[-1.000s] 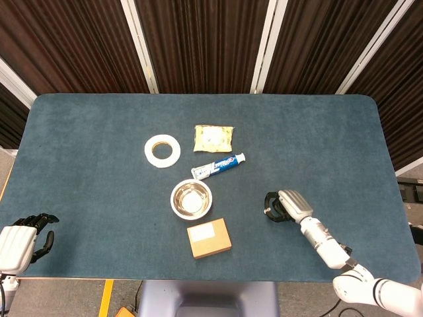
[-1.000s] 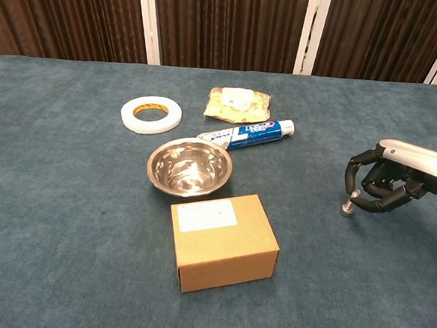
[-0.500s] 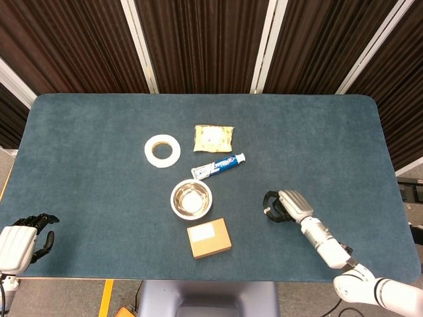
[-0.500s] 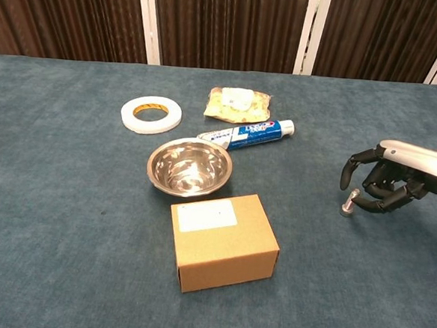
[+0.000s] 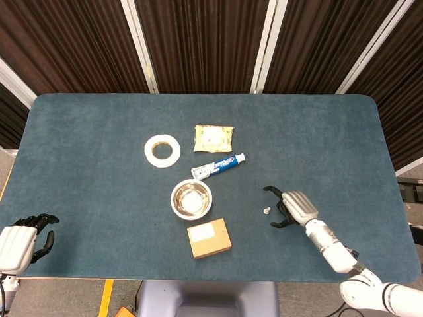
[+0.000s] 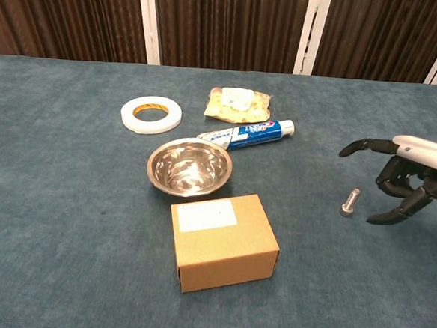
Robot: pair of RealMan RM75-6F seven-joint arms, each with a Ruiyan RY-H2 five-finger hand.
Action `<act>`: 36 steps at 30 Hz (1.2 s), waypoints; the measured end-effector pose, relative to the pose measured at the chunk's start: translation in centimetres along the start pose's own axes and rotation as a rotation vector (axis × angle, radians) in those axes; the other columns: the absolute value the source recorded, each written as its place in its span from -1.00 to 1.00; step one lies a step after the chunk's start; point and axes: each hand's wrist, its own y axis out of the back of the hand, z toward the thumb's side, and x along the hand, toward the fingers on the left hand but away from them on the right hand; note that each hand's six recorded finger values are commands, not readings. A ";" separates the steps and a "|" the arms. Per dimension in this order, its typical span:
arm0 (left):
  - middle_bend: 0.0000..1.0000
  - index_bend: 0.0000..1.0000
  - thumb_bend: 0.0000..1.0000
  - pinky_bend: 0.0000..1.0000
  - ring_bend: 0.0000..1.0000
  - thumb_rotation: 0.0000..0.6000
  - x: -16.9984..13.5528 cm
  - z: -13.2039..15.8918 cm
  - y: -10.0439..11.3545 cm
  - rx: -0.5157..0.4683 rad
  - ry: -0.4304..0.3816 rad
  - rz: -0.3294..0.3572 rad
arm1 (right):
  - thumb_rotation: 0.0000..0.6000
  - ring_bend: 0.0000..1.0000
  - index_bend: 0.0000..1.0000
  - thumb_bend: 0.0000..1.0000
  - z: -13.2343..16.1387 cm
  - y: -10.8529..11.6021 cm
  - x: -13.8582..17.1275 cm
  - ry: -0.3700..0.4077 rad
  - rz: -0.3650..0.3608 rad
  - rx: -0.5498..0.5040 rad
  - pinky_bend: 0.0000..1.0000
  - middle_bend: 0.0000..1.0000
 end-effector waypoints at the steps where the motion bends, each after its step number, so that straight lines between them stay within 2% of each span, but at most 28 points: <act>1: -0.16 -0.18 0.09 0.02 -0.11 1.00 0.0 0.0 0.0 0.000 0.000 0.000 | 1.00 0.74 -0.41 -0.82 0.1 0.2 0.3 0.001 -0.013 0.019 0.57 1.00; 3: -0.16 -0.18 0.09 0.02 -0.11 1.00 0.0 0.0 0.0 0.000 0.000 0.000 | 1.00 0.65 -0.34 -0.82 0.3 0.7 1.3 0.002 -0.045 0.073 0.50 0.99; 5: -0.16 -0.19 0.09 0.02 -0.11 1.00 0.0 0.0 0.0 0.000 -0.001 0.001 | 1.00 0.57 -0.32 -0.83 0.6 1.3 2.4 0.000 -0.089 0.145 0.43 0.83; 8: -0.16 -0.18 0.09 0.02 -0.11 1.00 0.0 0.0 0.0 0.001 0.000 0.000 | 1.00 0.35 -0.32 -0.84 1.3 2.6 4.5 -0.009 -0.180 0.272 0.42 0.26; 9: -0.16 -0.18 0.09 0.02 -0.11 1.00 0.0 0.0 0.0 0.000 0.000 -0.001 | 1.00 0.26 -0.33 -0.84 1.5 3.0 5.3 -0.014 -0.214 0.312 0.42 0.18; 10: -0.16 -0.19 0.09 0.02 -0.11 1.00 0.0 0.0 0.0 0.000 0.000 -0.001 | 1.00 0.08 -0.33 -0.84 1.7 3.5 6.2 -0.021 -0.249 0.348 0.41 0.07; 12: -0.16 -0.19 0.09 0.02 -0.11 1.00 0.0 0.0 0.0 0.001 0.000 -0.001 | 1.00 -0.16 -0.34 -0.84 2.0 4.6 8.4 -0.040 -0.328 0.408 0.32 -0.11; 14: -0.16 -0.18 0.09 0.02 -0.11 1.00 0.0 0.1 0.0 0.002 -0.001 -0.001 | 1.00 -0.34 -0.34 -0.84 2.1 5.6 10.7 -0.061 -0.399 0.434 0.09 -0.25; 16: -0.15 -0.18 0.09 0.02 -0.11 1.00 0.0 0.2 0.0 0.002 -0.005 0.001 | 1.00 -0.59 -0.35 -0.84 1.7 6.2 12.6 -0.087 -0.448 0.443 -0.35 -0.40; 17: -0.15 -0.18 0.09 0.02 -0.11 1.00 0.0 0.3 0.0 0.003 -0.007 0.001 | 1.00 -0.68 -0.37 -0.84 1.2 6.4 13.8 -0.107 -0.474 0.448 -0.50 -0.46; 18: -0.16 -0.18 0.09 0.02 -0.11 1.00 -0.1 0.3 0.0 0.005 -0.011 0.002 | 1.00 -0.76 -0.38 -0.84 0.8 6.6 14.5 -0.122 -0.490 0.452 -0.60 -0.53; 20: -0.15 -0.19 0.09 0.02 -0.11 1.00 -0.1 0.5 0.0 0.008 -0.017 0.002 | 1.00 -0.90 -0.43 -0.84 -0.2 6.9 15.7 -0.152 -0.517 0.467 -0.64 -0.66; 26: -0.14 -0.18 0.09 0.02 -0.11 1.00 -0.5 0.6 0.8 -0.007 -0.014 0.037 | 1.00 -0.97 -0.58 -0.84 -3.6 7.0 17.7 -0.262 -0.527 0.519 -0.67 -0.80; 29: -0.15 -0.18 0.09 0.02 -0.11 1.00 -0.5 0.8 1.2 -0.004 -0.018 0.060 | 1.00 -1.00 -0.80 -0.84 -4.5 6.6 17.5 -0.279 -0.482 0.488 -0.68 -0.90; 33: -0.19 -0.19 0.09 0.02 -0.11 1.00 -0.4 0.7 1.1 0.009 -0.013 0.071 | 1.00 -1.00 -0.86 -0.84 -5.4 5.7 16.7 -0.284 -0.396 0.457 -0.68 -0.92; 36: -0.22 -0.20 0.09 0.02 -0.13 1.00 -0.3 0.4 0.9 0.011 0.002 0.070 | 1.00 -1.00 -0.86 -0.84 -5.6 5.7 16.4 -0.278 -0.376 0.441 -0.68 -0.92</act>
